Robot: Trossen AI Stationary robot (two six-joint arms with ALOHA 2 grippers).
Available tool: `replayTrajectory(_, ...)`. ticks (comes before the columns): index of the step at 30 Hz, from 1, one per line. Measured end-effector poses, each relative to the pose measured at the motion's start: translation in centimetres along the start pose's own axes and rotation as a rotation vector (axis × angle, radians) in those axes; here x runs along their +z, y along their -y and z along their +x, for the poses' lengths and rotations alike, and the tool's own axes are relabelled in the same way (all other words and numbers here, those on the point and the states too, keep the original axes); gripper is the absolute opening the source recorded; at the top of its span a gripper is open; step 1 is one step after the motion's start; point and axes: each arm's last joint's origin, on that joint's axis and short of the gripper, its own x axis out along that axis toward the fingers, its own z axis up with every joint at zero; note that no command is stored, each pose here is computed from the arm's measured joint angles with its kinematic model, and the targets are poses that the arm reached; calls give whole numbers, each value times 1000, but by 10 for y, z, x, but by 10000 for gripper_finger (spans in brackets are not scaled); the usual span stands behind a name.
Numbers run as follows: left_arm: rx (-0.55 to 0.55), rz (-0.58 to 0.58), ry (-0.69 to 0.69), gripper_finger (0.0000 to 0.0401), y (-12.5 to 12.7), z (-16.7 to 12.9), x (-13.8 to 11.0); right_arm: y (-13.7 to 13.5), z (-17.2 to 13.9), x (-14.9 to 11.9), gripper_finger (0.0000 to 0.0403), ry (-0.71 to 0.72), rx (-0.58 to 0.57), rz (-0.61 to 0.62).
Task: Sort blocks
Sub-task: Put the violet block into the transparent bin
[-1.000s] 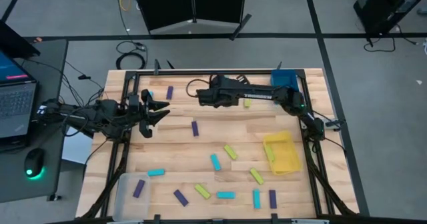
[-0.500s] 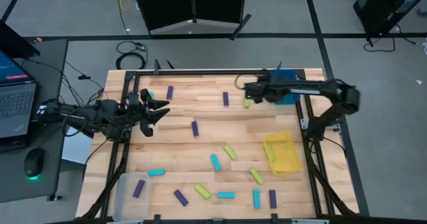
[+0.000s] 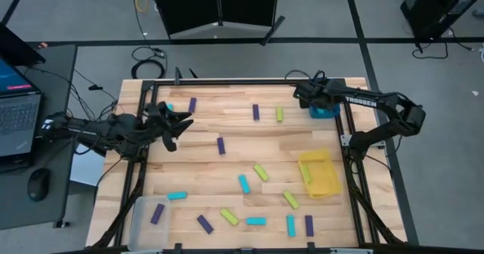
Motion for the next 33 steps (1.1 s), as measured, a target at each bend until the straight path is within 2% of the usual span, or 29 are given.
replayTrajectory(4,62,5,-62,167,-2,5,-10,1,-2,1,229,28,5,-11)
replayTrajectory(7,106,18,-126,167,-4,12,-20,-2,-14,1,246,89,83,-48)
replayTrajectory(11,215,-5,-240,167,-10,31,-39,-6,-41,2,262,198,304,-114)
replayTrajectory(16,320,-61,-403,167,-20,65,-55,-1,-84,1,277,363,617,-136)
replayTrajectory(20,336,-69,-514,172,-21,97,-65,11,-108,-2,284,451,759,-120)
replayTrajectory(24,394,-42,-630,196,-19,127,-69,19,-116,-5,284,477,798,-131)
replayTrajectory(27,496,-21,-757,226,-18,145,-70,19,-117,-5,282,480,803,-135)
replayTrajectory(33,712,-69,-953,299,-17,172,-78,14,-115,-5,282,490,791,-169)
